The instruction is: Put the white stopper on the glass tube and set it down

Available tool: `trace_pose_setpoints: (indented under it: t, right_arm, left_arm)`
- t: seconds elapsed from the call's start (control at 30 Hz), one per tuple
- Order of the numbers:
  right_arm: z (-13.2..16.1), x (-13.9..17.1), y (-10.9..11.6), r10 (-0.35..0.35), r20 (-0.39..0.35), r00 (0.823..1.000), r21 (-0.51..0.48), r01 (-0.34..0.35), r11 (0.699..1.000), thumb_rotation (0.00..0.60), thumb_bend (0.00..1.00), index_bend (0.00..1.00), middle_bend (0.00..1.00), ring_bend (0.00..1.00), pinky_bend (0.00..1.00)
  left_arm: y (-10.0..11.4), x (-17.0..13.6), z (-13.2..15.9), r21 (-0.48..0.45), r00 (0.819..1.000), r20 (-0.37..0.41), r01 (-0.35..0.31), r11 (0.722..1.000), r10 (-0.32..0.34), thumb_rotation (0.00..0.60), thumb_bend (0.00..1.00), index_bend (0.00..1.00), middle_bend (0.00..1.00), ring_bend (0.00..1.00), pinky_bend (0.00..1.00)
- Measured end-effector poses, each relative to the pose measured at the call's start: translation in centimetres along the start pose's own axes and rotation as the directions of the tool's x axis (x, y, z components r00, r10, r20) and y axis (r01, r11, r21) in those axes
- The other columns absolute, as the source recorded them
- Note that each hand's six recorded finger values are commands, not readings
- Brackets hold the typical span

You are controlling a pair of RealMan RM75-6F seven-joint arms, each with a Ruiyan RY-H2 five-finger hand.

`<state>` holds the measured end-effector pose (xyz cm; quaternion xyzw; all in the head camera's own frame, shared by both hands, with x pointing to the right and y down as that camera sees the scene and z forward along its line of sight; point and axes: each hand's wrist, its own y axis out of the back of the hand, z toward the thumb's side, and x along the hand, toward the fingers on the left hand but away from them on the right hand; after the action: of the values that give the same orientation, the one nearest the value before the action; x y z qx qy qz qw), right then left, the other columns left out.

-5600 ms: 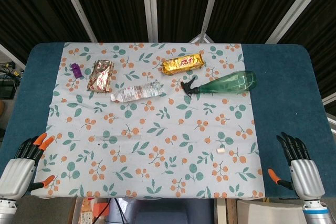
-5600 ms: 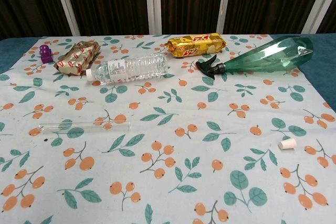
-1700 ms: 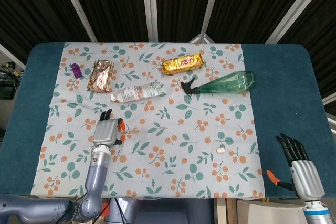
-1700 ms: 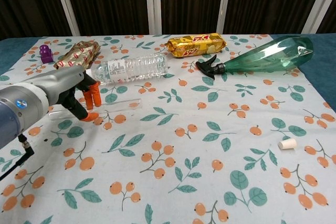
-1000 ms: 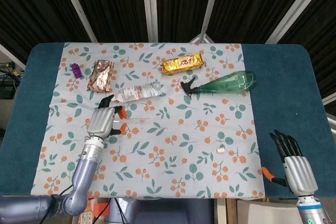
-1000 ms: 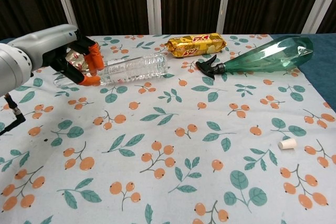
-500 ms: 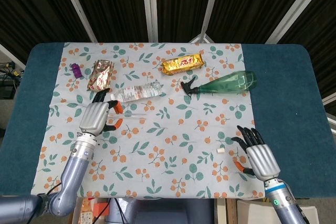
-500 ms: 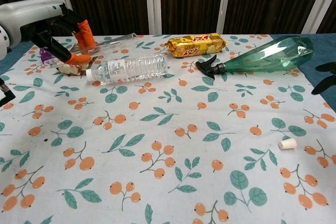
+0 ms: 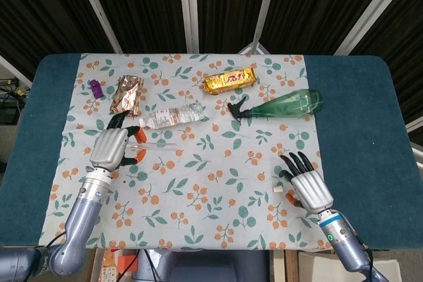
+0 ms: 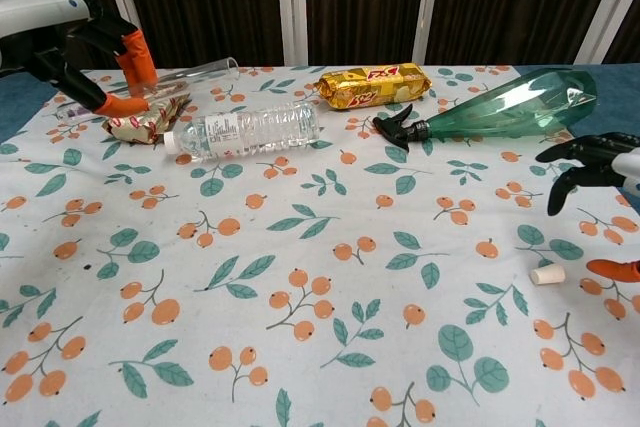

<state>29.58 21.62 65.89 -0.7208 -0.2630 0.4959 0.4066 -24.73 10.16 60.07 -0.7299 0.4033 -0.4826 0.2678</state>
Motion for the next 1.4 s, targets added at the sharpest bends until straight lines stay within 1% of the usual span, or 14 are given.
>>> trace_pose_setpoints:
  t: [0.23, 0.4, 0.67, 0.8, 1.0, 1.4]
  right_arm:
    - [0.5, -0.5, -2.6, 0.039, -0.019, 0.999, 0.03, -0.038, 0.999, 0.6, 0.29, 0.43, 0.14, 0.02, 0.0]
    - [1.0, -0.9, -3.8, 0.043, -0.035, 0.998, 0.047, -0.041, 0.998, 0.6, 0.29, 0.43, 0.14, 0.02, 0.0]
    - [1.1, -1.5, -4.0, 0.024, -0.03, 0.999, 0.036, -0.023, 0.999, 0.6, 0.29, 0.43, 0.14, 0.02, 0.0]
    - [0.8, -1.7, -3.9, 0.015, -0.02, 1.0, 0.04, -0.014, 0.999, 0.6, 0.29, 0.46, 0.15, 0.03, 0.0]
    - [0.3, -1.8, -3.7, -0.007, -0.003, 1.0, 0.074, 0.007, 0.997, 0.6, 0.29, 0.48, 0.16, 0.04, 0.0]
    - [0.3, -1.8, -4.1, 0.004, 0.005, 1.0, 0.106, -0.005, 0.994, 0.6, 0.3, 0.49, 0.16, 0.04, 0.0]
  left_arm:
    - [0.3, 0.5, 0.0, -0.001, 1.0, -0.004, -0.009, 1.0, 0.009, 0.6, 0.61, 0.61, 0.5, 0.04, 0.0]
    - [0.4, 0.7, 0.2, 0.001, 1.0, -0.003, -0.016, 1.0, 0.016, 0.6, 0.61, 0.61, 0.5, 0.04, 0.0]
    - [0.6, 1.0, -0.1, 0.004, 1.0, -0.01, -0.024, 1.0, 0.024, 0.6, 0.61, 0.61, 0.5, 0.04, 0.0]
    - [0.5, 1.1, -0.3, 0.002, 1.0, -0.016, -0.025, 1.0, 0.025, 0.6, 0.61, 0.61, 0.5, 0.04, 0.0]
    - [0.5, 1.2, -0.4, 0.007, 0.999, -0.018, -0.029, 1.0, 0.029, 0.6, 0.61, 0.61, 0.5, 0.04, 0.0]
    - [0.7, 1.1, -0.7, -0.002, 0.999, -0.03, -0.035, 0.999, 0.035, 0.6, 0.61, 0.61, 0.5, 0.04, 0.0]
